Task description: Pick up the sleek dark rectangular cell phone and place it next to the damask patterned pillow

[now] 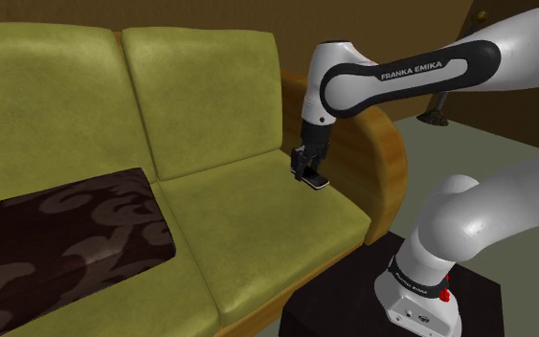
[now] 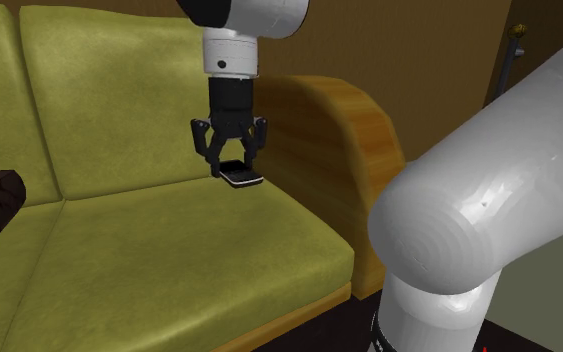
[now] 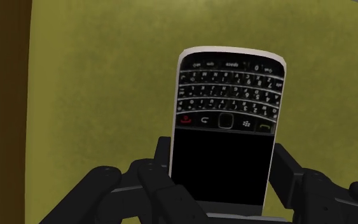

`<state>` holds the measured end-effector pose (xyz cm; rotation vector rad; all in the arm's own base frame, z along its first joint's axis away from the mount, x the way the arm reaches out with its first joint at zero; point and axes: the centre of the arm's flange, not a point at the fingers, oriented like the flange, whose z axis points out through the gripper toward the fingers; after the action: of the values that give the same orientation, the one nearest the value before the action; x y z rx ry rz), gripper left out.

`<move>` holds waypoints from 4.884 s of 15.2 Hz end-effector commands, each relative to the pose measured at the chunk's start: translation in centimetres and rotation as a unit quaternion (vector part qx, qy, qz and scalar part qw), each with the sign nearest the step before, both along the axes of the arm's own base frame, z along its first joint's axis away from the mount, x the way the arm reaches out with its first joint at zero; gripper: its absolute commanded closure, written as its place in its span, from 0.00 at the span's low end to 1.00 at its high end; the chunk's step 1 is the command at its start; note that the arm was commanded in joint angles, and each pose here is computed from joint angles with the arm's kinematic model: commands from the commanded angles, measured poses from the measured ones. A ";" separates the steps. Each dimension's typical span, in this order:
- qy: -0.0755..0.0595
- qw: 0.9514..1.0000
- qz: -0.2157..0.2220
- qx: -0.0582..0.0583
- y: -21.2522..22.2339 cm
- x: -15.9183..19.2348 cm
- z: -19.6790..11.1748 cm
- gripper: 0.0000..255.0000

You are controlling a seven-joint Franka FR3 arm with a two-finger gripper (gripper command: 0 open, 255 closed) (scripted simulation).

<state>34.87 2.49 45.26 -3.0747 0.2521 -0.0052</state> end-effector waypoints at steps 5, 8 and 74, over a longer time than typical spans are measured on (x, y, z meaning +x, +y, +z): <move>0.000 1.000 0.000 0.000 0.1 0.0 3.1 1.00; 0.000 1.000 0.000 0.000 0.1 0.0 4.7 1.00; 0.000 1.000 0.000 0.000 20.7 34.4 -6.2 1.00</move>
<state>69.20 23.06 39.61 -3.0750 0.2519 -0.0036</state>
